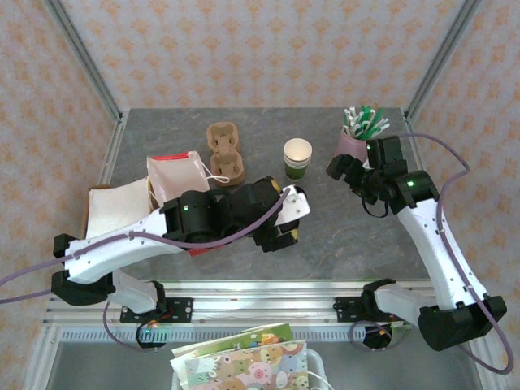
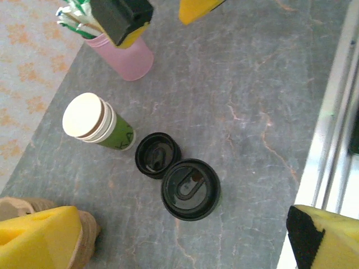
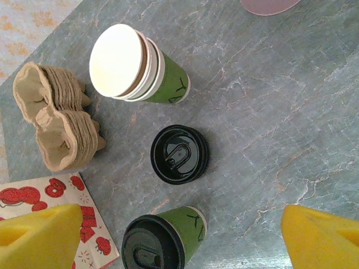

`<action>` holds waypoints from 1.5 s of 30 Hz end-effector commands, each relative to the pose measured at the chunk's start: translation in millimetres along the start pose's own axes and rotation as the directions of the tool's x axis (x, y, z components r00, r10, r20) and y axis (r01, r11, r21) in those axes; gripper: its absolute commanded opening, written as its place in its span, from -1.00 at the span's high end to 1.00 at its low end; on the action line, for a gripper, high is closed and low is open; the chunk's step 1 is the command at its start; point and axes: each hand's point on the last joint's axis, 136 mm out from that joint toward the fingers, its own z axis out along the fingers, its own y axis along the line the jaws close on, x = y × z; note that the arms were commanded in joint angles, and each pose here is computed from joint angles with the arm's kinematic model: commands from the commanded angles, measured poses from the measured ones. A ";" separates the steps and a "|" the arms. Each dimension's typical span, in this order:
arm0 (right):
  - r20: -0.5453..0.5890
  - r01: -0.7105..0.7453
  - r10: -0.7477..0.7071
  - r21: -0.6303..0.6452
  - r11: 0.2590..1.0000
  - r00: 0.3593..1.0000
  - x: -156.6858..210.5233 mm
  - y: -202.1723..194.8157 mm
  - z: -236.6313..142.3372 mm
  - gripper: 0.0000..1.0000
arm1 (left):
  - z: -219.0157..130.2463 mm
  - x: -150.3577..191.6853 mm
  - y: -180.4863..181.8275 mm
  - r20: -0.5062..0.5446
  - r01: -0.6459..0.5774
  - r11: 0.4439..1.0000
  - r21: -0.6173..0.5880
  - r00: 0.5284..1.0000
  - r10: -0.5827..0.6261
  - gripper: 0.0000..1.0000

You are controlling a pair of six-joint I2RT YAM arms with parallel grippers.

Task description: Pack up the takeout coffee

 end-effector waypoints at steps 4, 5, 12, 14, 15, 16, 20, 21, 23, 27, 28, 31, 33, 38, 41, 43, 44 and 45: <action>0.053 0.109 -0.107 -0.030 0.994 0.993 -27.2 39.7 -7.5 -0.80 | -8.7 -3.5 70.3 0.069 0.223 0.953 -0.204 0.974 -0.214 -0.97; 0.067 0.117 -0.115 -0.031 0.993 0.991 -31.6 46.3 -7.8 -0.79 | -4.3 1.1 84.8 0.059 0.267 0.934 -0.237 0.964 -0.261 -0.97; 0.122 0.216 -0.201 -0.116 0.970 0.972 -46.1 130.0 9.3 -0.65 | 10.5 30.6 196.7 0.133 0.647 0.618 -0.446 0.731 -0.669 -0.87; 0.100 0.292 -0.282 -0.096 0.952 0.954 -37.9 161.3 30.4 -0.61 | -4.1 40.5 233.4 0.217 0.742 0.466 -0.482 0.616 -0.757 -0.79; 0.085 0.328 -0.321 -0.088 0.941 0.943 -32.6 173.6 39.6 -0.61 | -13.3 45.3 246.6 0.254 0.773 0.403 -0.490 0.568 -0.783 -0.77; 0.073 0.365 -0.360 -0.072 0.928 0.930 -26.8 185.6 49.4 -0.59 | -23.1 53.9 259.6 0.291 0.799 0.326 -0.505 0.514 -0.807 -0.72; 0.012 0.457 -0.457 -0.024 0.889 0.890 0.2 213.1 93.3 -0.58 | -55.6 107.9 281.9 0.377 0.827 0.057 -0.559 0.315 -0.871 -0.69; -0.008 0.473 -0.473 -0.022 0.881 0.881 8.8 218.0 105.9 -0.55 | -59.5 123.1 282.3 0.382 0.832 0.012 -0.555 0.268 -0.885 -0.69; -0.035 0.498 -0.498 -0.005 0.867 0.867 24.9 224.1 131.0 -0.50 | -60.8 144.5 281.0 0.389 0.850 -0.035 -0.525 0.204 -0.898 -0.69; -0.087 0.544 -0.540 0.022 0.839 0.837 50.5 226.2 178.9 -0.41 | -67.4 165.0 283.9 0.428 0.870 -0.063 -0.490 0.177 -0.886 -0.72; -0.097 0.550 -0.545 0.039 0.834 0.833 52.5 223.3 189.6 -0.38 | -68.7 165.2 285.4 0.435 0.870 -0.056 -0.490 0.188 -0.880 -0.72; -0.105 0.569 -0.562 0.071 0.819 0.821 55.0 217.7 210.7 -0.34 | -66.5 163.3 289.0 0.425 0.864 -0.015 -0.503 0.232 -0.875 -0.72; -0.109 0.582 -0.574 0.068 0.810 0.812 58.3 217.4 223.0 -0.30 | -64.4 162.5 292.4 0.424 0.860 -0.003 -0.510 0.248 -0.871 -0.72; -0.120 0.587 -0.577 0.068 0.807 0.808 62.0 214.8 251.3 -0.15 | -55.5 156.7 297.4 0.410 0.862 0.061 -0.503 0.300 -0.861 -0.72; -0.107 0.588 -0.580 0.074 0.806 0.808 57.2 216.7 260.7 -0.07 | -46.7 159.0 295.6 0.391 0.863 0.078 -0.500 0.305 -0.868 -0.72; -0.101 0.597 -0.589 0.073 0.799 0.802 56.1 218.3 265.7 0.01 | -42.5 162.2 294.7 0.383 0.860 0.079 -0.503 0.304 -0.872 -0.72; -0.102 0.600 -0.592 0.069 0.797 0.799 56.8 219.0 267.3 0.02 | -40.9 162.7 294.0 0.380 0.860 0.084 -0.504 0.307 -0.873 -0.72; -0.105 0.602 -0.594 0.070 0.795 0.797 57.7 217.8 270.4 0.02 | -39.7 163.4 293.9 0.379 0.859 0.085 -0.504 0.308 -0.873 -0.72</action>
